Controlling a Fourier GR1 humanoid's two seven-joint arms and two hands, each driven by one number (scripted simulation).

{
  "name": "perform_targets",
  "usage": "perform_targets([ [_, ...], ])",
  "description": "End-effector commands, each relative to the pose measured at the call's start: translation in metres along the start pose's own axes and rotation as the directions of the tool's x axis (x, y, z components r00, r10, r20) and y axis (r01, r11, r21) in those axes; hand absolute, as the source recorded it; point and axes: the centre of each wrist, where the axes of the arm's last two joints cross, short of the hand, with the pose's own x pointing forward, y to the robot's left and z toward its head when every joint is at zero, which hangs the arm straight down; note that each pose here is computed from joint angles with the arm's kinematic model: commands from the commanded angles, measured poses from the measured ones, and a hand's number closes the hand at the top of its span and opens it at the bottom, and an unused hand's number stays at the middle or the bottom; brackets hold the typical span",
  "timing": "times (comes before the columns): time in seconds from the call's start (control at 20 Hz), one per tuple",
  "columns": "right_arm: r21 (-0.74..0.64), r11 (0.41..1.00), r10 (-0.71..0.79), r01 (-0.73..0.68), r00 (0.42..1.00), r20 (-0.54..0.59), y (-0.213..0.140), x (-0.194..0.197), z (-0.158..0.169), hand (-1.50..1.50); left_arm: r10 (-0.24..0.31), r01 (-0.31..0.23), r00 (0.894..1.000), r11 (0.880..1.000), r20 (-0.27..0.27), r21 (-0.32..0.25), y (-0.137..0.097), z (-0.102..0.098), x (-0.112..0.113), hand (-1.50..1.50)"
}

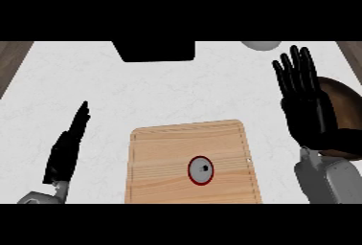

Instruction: Pick the can from the cutting board and place it in the pan

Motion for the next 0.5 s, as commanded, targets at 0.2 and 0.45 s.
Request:
perform_targets([
  [0.2, -0.179, 0.969, 0.115, -0.169, 0.953, -0.279, 0.029, -0.049, 0.07, 1.5, 0.328, -0.306, 0.917, 0.943, -0.225, 0.13, -0.018, 0.018, -0.022, 0.0],
  [0.45, -0.202, 0.792, 0.517, -0.576, 0.809, -0.279, 0.023, -0.068, 0.119, -1.5, 0.408, -0.374, 0.866, 0.912, -0.291, 0.167, -0.026, 0.031, -0.036, 0.0],
])
